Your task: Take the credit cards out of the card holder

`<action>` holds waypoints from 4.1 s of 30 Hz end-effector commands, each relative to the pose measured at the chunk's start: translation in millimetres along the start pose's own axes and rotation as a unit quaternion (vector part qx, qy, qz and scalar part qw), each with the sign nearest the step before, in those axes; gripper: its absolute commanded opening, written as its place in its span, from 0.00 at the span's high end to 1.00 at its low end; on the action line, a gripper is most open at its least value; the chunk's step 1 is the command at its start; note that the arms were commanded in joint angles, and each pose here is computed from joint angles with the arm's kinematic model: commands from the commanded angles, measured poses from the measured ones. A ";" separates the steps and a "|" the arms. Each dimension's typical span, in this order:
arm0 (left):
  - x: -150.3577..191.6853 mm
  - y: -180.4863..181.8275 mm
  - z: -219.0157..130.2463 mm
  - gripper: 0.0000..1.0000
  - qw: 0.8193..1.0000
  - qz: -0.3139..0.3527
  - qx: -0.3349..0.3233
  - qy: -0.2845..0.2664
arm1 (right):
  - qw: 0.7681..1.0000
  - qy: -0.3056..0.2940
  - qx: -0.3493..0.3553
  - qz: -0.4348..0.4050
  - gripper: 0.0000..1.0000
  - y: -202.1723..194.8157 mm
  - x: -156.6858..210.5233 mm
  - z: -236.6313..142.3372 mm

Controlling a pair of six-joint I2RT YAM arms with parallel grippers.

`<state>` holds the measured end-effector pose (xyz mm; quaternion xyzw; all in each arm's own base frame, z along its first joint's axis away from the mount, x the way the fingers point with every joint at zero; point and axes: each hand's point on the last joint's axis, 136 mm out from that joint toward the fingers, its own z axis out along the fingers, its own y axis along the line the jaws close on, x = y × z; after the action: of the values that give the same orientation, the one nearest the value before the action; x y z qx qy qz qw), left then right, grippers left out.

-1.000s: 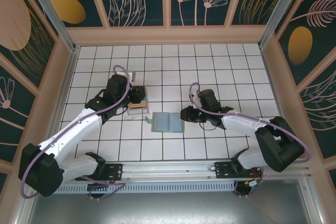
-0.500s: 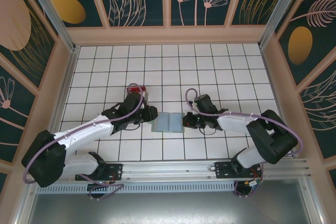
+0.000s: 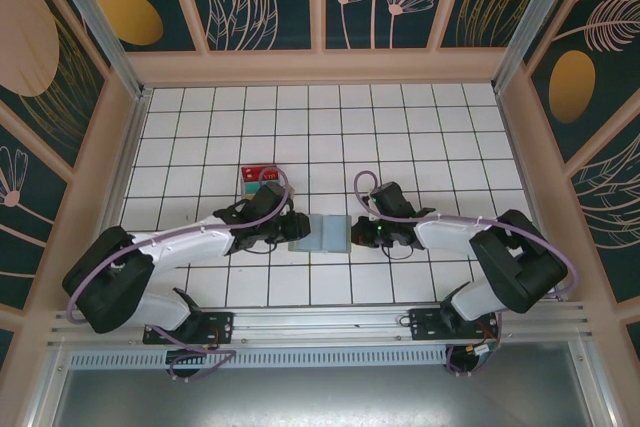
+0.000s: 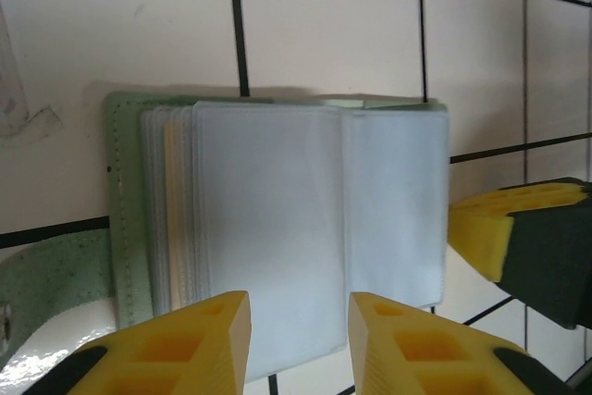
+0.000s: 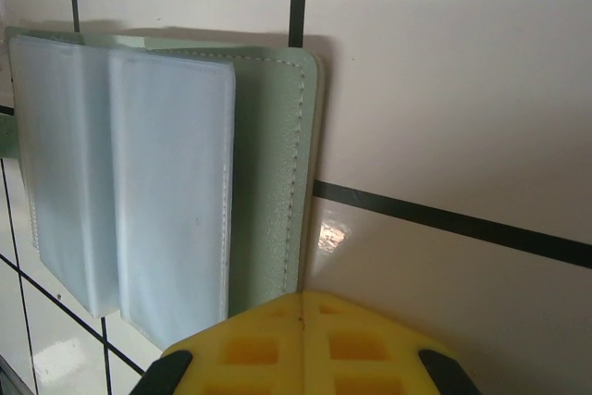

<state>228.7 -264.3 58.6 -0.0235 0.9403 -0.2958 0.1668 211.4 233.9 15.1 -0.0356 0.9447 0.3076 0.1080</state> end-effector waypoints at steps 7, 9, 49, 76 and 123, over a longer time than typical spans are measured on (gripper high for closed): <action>6.8 6.3 12.4 0.65 1.000 0.002 -0.019 0.024 | 1.000 0.015 0.011 -0.003 1.00 -6.6 8.4 6.9; 7.0 7.9 14.1 0.65 0.999 0.004 -0.024 0.025 | 1.000 0.015 0.010 -0.004 1.00 -5.9 7.9 6.8; 0.0 8.8 4.8 0.57 0.996 0.051 -0.069 0.005 | 1.000 0.024 0.010 -0.003 1.00 -6.3 8.9 13.8; 26.3 34.6 27.1 0.59 0.993 0.033 -0.096 0.058 | 1.000 0.022 0.007 0.001 1.00 -6.3 12.4 10.9; -39.7 -55.0 -21.6 0.55 0.995 0.081 0.021 -0.045 | 1.000 0.018 0.007 0.005 1.00 -7.2 5.1 12.9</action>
<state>247.2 -324.3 126.7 0.0678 0.9065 -0.3619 0.2067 214.7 241.9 14.5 -0.0392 0.9405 0.3209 0.1043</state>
